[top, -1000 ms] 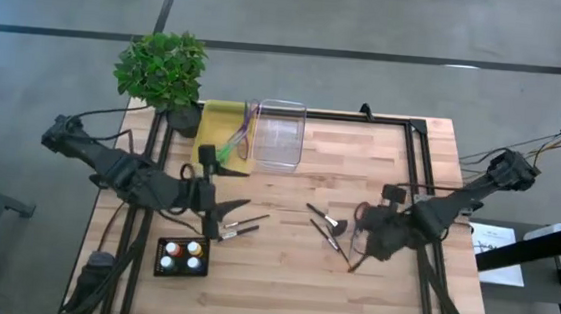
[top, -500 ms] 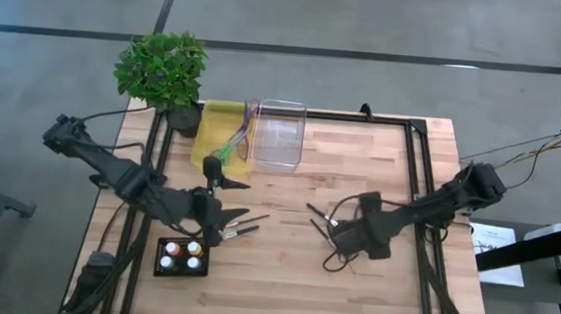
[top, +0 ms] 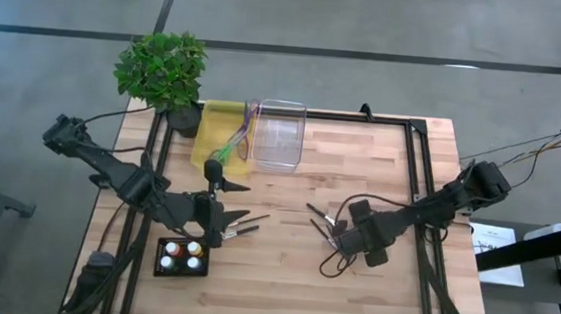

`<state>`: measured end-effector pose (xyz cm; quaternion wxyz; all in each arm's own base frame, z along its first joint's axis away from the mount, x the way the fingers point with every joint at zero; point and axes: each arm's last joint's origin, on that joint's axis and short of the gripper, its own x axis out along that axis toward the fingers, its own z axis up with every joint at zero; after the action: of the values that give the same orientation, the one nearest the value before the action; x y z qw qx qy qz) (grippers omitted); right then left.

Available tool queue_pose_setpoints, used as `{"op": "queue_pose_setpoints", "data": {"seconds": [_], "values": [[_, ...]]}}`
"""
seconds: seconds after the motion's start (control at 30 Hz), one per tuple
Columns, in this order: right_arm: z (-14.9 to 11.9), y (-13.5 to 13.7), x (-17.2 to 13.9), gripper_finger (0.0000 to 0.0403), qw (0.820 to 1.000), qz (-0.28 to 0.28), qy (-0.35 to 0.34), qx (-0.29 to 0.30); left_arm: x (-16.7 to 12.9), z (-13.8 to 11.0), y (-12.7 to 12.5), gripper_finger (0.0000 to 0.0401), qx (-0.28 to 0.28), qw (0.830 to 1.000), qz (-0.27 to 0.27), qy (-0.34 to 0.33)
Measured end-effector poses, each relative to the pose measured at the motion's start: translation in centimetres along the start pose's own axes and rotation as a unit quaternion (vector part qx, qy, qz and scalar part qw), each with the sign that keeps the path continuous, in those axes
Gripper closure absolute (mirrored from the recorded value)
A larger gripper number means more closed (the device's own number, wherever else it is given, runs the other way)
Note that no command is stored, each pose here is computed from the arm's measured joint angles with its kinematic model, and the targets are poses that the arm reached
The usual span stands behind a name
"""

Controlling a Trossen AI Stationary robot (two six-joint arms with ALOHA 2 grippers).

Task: Pick & Place Paint Supplies
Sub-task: Put the black scissors into the transparent yellow bin

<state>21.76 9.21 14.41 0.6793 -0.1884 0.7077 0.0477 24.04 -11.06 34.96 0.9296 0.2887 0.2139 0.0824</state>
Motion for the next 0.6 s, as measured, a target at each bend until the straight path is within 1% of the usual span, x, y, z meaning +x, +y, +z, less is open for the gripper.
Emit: {"op": "queue_pose_setpoints", "data": {"seconds": [0.17, 0.27, 0.37, 0.6], "values": [[0.3, 0.0, 1.0, 0.0252, 1.0, -0.007, 0.008, -0.022, 0.0, 0.1, 0.1, 0.0139, -0.002, 1.0, 0.001, -0.004], [0.6, -0.1, 1.2, 0.0262, 0.999, -0.014, -0.002, -0.033, 0.0, 0.1, 0.1, 0.0139, -0.003, 1.0, 0.002, -0.005], [1.2, -0.2, 0.8, 0.0265, 0.999, -0.024, -0.021, -0.04, 0.0, 0.1, 0.1, 0.0139, -0.003, 1.0, 0.002, -0.005], [1.9, -0.2, 0.3, 0.0266, 0.998, -0.02, -0.045, -0.047, 0.0, 0.1, 0.1, 0.014, -0.004, 1.0, 0.002, -0.005]]}}
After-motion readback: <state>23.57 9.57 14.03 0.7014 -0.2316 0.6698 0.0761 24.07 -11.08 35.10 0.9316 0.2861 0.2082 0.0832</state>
